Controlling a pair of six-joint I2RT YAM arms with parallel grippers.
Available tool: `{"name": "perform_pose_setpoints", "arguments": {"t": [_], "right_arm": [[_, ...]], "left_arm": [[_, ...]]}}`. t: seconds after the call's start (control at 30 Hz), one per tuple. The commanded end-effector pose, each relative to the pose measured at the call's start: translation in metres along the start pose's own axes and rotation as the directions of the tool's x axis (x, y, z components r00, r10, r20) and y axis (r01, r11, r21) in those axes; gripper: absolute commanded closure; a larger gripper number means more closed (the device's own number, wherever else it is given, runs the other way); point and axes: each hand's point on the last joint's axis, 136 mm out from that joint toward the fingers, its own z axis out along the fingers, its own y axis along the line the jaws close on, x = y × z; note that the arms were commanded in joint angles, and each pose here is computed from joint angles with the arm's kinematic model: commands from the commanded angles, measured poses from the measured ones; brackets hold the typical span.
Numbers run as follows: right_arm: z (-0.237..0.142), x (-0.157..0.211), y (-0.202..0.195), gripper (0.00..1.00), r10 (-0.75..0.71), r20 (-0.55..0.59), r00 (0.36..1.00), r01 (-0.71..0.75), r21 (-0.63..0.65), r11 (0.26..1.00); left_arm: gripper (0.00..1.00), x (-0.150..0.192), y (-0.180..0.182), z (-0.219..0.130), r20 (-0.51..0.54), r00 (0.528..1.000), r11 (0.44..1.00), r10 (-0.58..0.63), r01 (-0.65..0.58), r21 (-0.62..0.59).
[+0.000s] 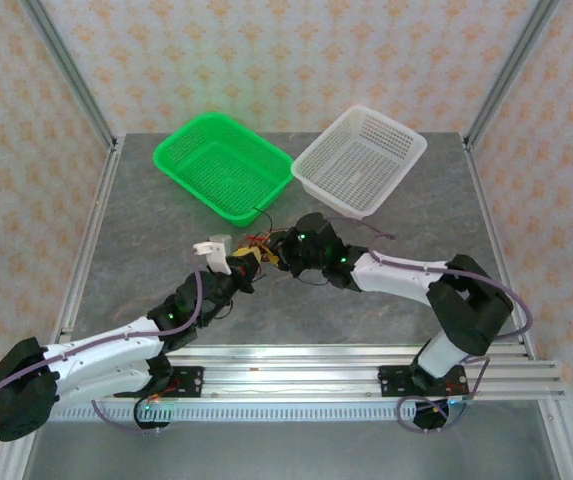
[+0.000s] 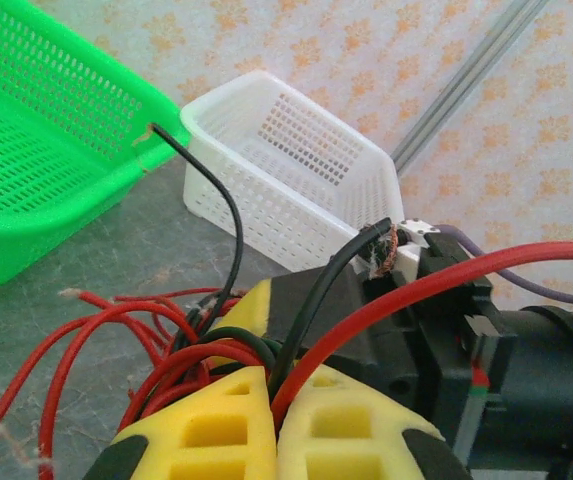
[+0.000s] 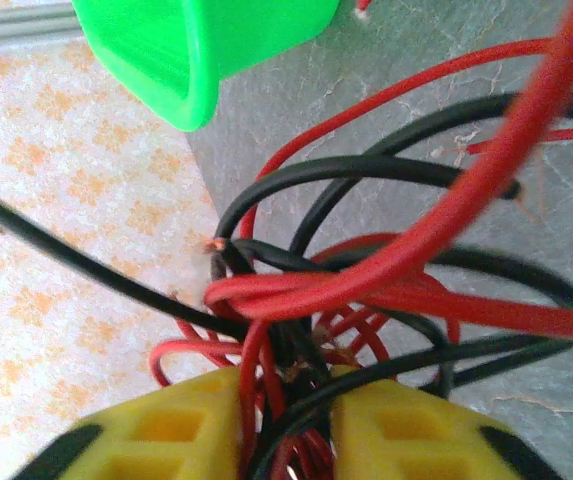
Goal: Untangle the cables
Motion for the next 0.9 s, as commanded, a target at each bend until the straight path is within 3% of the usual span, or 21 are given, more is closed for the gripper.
{"name": "perform_pose_setpoints", "arguments": {"t": [0.0, 0.07, 0.37, 0.57, 0.73, 0.87], "right_arm": [[0.004, -0.003, 0.006, 0.91, -0.033, -0.001, 0.999, 0.033, -0.037, 0.999], [0.002, -0.005, 0.007, 1.0, -0.048, 0.011, 0.999, 0.048, -0.04, 0.998], [-0.045, -0.021, 0.027, 1.0, -0.189, 0.203, 0.961, 0.228, -0.186, 0.956], [-0.074, -0.026, 0.06, 1.0, -0.36, 0.352, 0.864, 0.453, -0.23, 0.862], [-0.083, -0.021, 0.079, 1.0, -0.467, 0.391, 0.793, 0.578, -0.239, 0.781], [-0.085, -0.017, 0.084, 1.0, -0.544, 0.407, 0.734, 0.657, -0.222, 0.72]], "left_arm": [[1.0, -0.025, -0.028, -0.008, 0.072, 0.994, 0.989, -0.081, 0.071, 0.133], [1.0, -0.028, -0.024, -0.011, 0.086, 0.992, 0.99, -0.088, 0.077, 0.116], [1.0, -0.03, 0.049, -0.042, 0.215, 0.964, 0.968, -0.156, 0.193, -0.159], [0.74, -0.006, 0.064, -0.045, 0.166, 0.966, 0.956, -0.2, 0.229, -0.182], [0.41, 0.0, 0.057, -0.041, 0.127, 0.97, 0.962, -0.205, 0.224, -0.155], [0.23, -0.006, 0.044, -0.037, 0.104, 0.977, 0.973, -0.188, 0.199, -0.119]]}}
